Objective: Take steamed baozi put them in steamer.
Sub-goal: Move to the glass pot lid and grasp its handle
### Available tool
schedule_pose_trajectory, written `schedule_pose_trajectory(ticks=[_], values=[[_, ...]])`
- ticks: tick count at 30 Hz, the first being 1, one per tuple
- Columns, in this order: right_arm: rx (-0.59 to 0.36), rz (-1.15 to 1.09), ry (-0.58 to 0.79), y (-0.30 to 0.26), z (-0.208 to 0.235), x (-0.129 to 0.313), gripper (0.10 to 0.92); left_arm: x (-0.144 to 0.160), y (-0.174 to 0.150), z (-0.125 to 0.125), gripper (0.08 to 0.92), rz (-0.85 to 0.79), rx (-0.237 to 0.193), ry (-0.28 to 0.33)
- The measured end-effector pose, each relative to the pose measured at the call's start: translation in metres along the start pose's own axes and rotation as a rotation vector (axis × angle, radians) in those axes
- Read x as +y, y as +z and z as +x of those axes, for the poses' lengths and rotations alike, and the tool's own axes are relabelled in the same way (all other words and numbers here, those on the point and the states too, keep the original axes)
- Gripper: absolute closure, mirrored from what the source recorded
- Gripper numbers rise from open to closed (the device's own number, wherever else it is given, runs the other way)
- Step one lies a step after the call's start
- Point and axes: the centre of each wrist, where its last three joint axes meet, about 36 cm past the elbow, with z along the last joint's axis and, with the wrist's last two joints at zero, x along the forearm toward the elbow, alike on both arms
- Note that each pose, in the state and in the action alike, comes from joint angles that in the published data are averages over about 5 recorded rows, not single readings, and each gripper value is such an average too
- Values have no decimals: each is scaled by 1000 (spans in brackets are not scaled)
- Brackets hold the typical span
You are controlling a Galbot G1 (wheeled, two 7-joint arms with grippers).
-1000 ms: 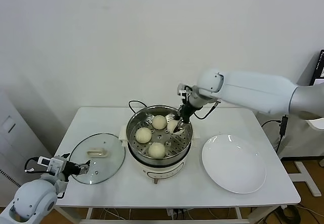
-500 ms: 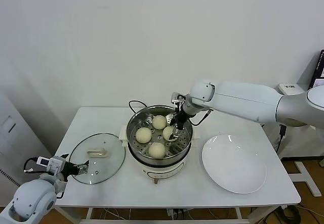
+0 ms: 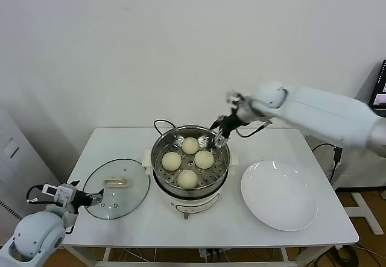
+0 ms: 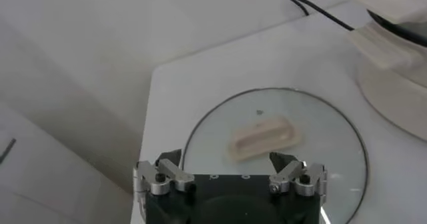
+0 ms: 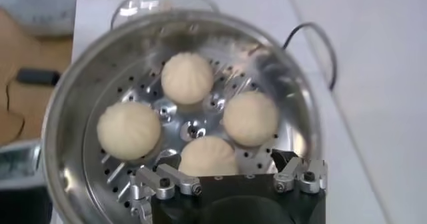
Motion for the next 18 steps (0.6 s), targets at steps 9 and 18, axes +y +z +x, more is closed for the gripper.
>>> schedule_pose_trajectory(ticks=[9,18], values=[[-362,-129,282,90,39,15,200,2,19,-11,177,-149,18,-55],[-579,-264,641,160,14,62,200,5,48,-25,177,-389,-190,-122]])
